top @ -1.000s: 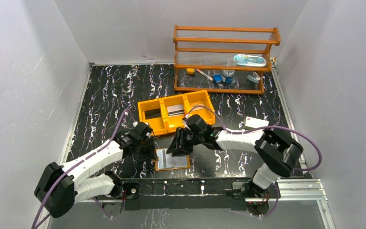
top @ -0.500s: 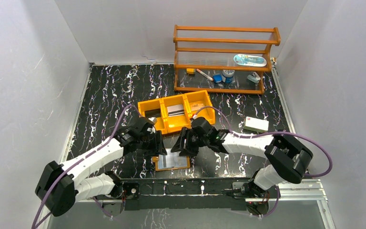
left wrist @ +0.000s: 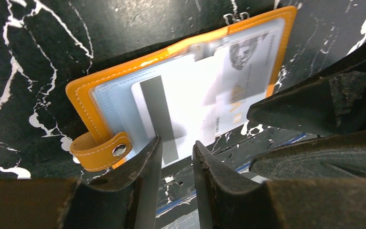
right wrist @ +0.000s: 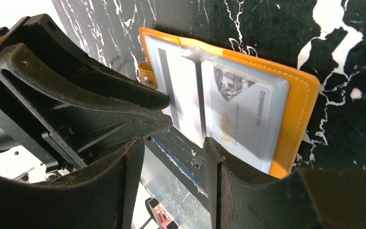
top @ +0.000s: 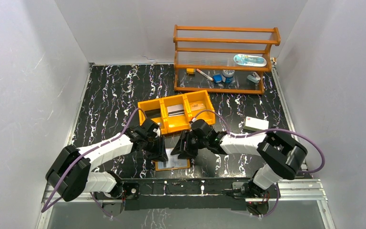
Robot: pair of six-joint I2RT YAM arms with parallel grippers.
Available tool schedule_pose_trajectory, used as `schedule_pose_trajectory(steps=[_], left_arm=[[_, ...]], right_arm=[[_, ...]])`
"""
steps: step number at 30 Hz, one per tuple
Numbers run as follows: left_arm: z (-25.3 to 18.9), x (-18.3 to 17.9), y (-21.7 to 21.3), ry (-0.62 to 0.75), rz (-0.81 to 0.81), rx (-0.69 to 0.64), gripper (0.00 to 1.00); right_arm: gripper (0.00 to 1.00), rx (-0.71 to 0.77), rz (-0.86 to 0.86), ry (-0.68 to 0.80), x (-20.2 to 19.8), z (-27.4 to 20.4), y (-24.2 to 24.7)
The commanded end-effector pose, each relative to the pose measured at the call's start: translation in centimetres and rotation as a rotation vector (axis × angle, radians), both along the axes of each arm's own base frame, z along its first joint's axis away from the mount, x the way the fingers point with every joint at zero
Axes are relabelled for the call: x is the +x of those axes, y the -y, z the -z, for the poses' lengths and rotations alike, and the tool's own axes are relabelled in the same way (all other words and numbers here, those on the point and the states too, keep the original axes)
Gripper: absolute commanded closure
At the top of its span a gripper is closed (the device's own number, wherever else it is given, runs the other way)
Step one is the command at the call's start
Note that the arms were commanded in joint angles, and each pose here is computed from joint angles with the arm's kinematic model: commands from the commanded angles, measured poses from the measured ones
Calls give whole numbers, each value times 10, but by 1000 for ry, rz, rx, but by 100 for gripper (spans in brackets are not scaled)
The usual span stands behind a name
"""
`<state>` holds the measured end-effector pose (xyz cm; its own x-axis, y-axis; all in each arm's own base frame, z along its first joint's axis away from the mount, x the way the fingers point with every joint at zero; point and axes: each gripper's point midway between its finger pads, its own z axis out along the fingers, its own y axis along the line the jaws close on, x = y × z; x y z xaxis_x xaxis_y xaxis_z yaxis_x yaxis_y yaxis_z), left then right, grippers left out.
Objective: Take the credit cards out of the card holder
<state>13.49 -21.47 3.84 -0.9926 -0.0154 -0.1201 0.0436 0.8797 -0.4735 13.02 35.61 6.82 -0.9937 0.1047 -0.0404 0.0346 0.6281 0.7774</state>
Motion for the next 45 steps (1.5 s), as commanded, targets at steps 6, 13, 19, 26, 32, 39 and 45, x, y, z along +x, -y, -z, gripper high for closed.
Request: schedule_pose_trajectory(steps=[6, 13, 19, 26, 32, 39, 45], left_arm=[[7, -16, -18, -14, 4, 43, 74], [14, -14, -25, 5, -25, 75, 82], [28, -25, -27, -62, -15, 91, 86], [28, -27, -30, -62, -9, 96, 87], [26, -27, -31, -59, -8, 101, 87], [21, -24, -29, -39, -10, 85, 87], [11, -18, -24, 2, -4, 58, 85]], right_arm=[[45, 61, -52, -27, -1, 2, -17], [52, 36, -55, -54, -2, 15, -17], [58, 45, -72, -68, -3, 19, -22], [71, 129, -43, -112, -7, 18, -26], [87, 145, -36, -97, -6, 16, -25], [96, 98, -29, -86, -6, 21, -17], [95, 68, -23, -80, -8, 23, -10]])
